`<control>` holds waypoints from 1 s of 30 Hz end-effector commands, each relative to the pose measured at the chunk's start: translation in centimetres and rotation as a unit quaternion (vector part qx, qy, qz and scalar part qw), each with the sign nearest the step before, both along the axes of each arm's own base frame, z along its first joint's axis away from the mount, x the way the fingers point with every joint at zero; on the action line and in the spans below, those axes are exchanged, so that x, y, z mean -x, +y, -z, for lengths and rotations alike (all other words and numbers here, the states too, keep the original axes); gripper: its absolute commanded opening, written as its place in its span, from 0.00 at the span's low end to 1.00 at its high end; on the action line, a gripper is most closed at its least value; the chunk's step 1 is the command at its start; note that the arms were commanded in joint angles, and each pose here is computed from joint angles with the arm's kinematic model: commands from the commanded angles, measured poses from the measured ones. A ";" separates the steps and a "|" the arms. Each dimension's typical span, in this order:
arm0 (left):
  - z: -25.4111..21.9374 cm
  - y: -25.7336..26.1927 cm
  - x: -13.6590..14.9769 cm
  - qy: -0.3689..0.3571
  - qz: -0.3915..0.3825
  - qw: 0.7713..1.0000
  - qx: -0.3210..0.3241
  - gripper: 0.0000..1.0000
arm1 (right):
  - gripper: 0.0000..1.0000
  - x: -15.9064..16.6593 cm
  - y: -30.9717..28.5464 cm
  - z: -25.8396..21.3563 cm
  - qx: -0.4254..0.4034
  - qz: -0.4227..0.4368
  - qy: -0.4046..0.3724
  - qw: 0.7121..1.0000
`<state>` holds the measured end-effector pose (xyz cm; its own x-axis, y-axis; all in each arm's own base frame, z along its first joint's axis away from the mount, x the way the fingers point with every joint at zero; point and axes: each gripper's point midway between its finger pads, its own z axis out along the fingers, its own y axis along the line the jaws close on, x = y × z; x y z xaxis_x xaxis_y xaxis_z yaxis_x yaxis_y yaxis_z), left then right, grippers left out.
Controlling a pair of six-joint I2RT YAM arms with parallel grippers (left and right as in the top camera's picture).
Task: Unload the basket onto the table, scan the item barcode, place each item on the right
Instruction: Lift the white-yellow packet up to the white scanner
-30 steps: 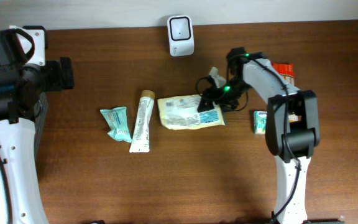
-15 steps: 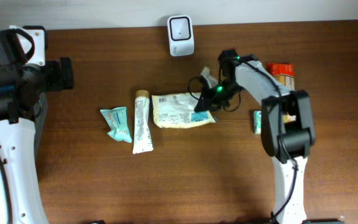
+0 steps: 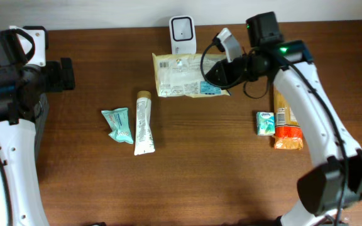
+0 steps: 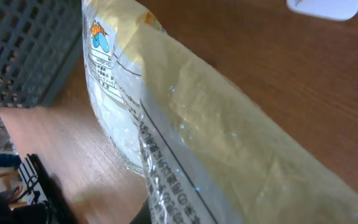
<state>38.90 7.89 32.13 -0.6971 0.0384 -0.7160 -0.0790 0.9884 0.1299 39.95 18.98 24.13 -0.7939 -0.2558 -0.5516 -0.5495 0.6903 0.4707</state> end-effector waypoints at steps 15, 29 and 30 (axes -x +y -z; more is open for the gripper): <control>-0.4 -0.1 0.1 -0.006 0.007 1.000 -0.003 0.99 | 0.04 3.4 -3.9 -5.3 -0.087 -0.037 -0.024 0.995; -0.4 -0.1 0.1 -0.006 0.007 1.000 -0.003 0.99 | 0.04 -6.1 -7.4 -8.2 0.221 0.207 -0.185 0.935; -0.4 -0.1 0.1 -0.006 0.007 1.000 -0.003 0.99 | 0.04 -7.5 -7.6 -8.4 0.269 0.224 -0.222 0.910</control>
<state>38.91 7.89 32.14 -0.6966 0.0389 -0.7164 -0.0788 0.9883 0.1303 42.92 14.24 32.72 -0.6696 -0.2165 -0.7105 -0.4522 0.8777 0.1586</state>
